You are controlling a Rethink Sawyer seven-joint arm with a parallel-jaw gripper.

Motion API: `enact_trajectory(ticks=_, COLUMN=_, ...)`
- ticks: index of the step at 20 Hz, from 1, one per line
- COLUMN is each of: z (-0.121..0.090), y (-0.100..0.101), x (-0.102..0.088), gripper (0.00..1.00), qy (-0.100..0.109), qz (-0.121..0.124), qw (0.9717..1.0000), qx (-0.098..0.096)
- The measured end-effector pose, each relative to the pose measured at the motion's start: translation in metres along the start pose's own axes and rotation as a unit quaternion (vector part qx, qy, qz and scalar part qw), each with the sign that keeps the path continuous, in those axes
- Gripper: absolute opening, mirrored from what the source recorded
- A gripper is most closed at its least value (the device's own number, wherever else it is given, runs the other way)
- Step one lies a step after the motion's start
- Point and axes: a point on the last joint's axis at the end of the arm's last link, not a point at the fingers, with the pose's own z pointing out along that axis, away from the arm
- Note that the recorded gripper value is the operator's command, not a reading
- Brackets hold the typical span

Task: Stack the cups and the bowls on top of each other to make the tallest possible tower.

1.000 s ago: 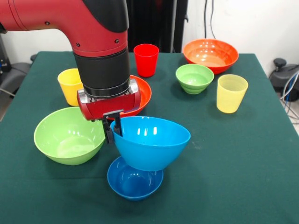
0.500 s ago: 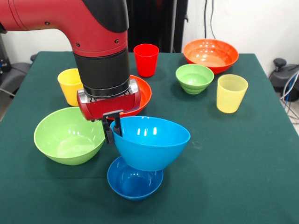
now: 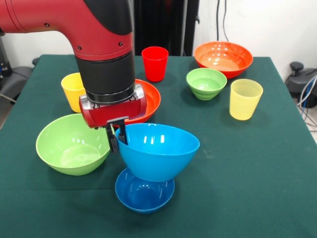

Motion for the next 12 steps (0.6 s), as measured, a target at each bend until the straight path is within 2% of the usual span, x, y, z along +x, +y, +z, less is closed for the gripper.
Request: enact_trajectory(ticks=12, z=0.006, y=-0.018, x=0.013, gripper=0.00, qy=0.006, qz=0.008, qw=0.9998, qx=-0.014)
